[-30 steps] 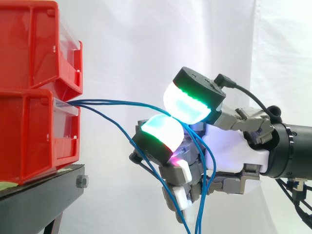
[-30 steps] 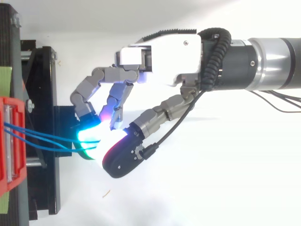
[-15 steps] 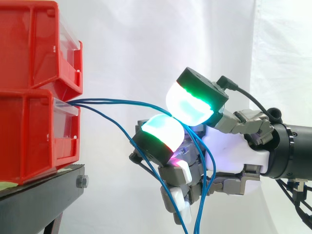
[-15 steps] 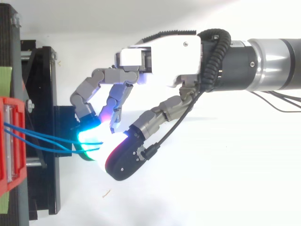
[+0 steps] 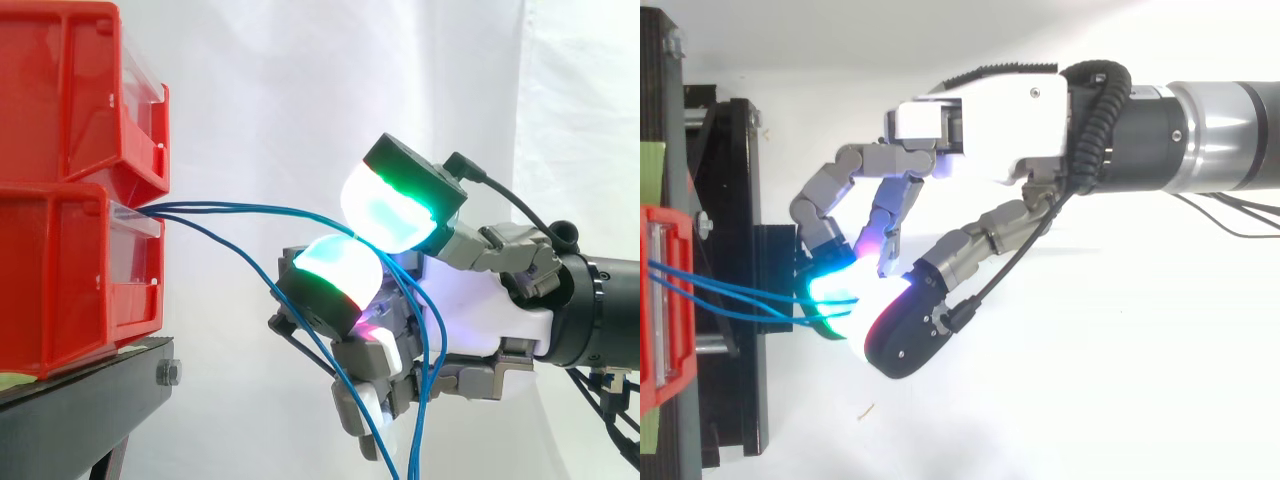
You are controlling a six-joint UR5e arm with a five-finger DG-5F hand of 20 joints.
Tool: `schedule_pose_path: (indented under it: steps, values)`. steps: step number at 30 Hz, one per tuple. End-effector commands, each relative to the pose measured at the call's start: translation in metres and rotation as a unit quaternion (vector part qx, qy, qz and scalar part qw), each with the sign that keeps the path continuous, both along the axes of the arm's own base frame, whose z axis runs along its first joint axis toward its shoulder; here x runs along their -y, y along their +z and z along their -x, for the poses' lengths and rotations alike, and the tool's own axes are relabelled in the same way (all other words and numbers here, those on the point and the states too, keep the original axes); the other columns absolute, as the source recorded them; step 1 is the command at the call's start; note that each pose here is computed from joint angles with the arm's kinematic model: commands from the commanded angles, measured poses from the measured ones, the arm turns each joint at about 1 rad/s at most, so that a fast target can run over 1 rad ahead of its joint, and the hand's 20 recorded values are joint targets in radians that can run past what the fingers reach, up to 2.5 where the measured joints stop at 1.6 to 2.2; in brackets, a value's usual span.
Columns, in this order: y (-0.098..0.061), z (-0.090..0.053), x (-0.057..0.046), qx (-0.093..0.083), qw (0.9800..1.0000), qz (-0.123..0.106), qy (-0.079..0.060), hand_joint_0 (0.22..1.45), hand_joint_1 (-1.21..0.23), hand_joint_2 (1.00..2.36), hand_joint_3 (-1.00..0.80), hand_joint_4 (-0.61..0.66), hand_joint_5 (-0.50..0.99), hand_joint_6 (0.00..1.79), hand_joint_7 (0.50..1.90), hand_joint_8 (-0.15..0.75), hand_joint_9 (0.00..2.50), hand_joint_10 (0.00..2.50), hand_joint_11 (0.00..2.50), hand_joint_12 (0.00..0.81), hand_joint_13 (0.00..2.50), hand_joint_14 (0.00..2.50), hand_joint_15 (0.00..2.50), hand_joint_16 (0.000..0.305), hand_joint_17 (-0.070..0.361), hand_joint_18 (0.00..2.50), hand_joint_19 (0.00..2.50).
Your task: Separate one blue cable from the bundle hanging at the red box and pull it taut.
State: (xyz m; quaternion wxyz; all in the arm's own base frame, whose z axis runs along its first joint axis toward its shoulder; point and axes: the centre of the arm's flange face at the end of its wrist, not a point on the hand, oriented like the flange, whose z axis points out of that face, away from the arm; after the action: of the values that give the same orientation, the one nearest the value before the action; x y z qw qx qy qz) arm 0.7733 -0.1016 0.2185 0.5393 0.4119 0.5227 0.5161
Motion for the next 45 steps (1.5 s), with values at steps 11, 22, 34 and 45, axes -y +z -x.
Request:
schedule_pose_path:
  steps: [11, 22, 34, 45]
  values:
    - [0.0004, -0.0006, -0.0007, 0.002, 1.0000, -0.001, -0.004, 0.52, -0.66, 1.00, -0.50, 0.15, -0.14, 0.85, 1.19, 0.382, 1.01, 0.02, 0.82, 0.429, 1.00, 0.02, 0.56, 0.053, 0.120, 0.99, 0.56]
    - [-0.0002, -0.0011, -0.0003, 0.003, 1.0000, -0.001, -0.006, 0.58, -0.62, 1.00, -0.50, 0.14, -0.14, 0.83, 1.20, 0.374, 1.04, 0.01, 0.83, 0.408, 1.01, 0.02, 0.56, 0.049, 0.110, 0.97, 0.58]
    - [0.0002, -0.0007, -0.0003, 0.003, 1.0000, -0.001, -0.006, 0.60, -0.63, 1.01, -0.19, 0.09, -0.14, 0.86, 1.19, 0.419, 1.04, 0.02, 0.78, 0.460, 1.02, 0.01, 0.53, 0.061, 0.137, 1.04, 0.53]
    - [0.0002, -0.0008, -0.0015, 0.003, 1.0000, -0.001, -0.006, 0.69, -0.87, 1.01, -0.33, 0.15, -0.18, 0.88, 1.23, 0.373, 0.90, 0.02, 0.81, 0.408, 0.94, 0.02, 0.53, 0.049, 0.110, 0.94, 0.50]
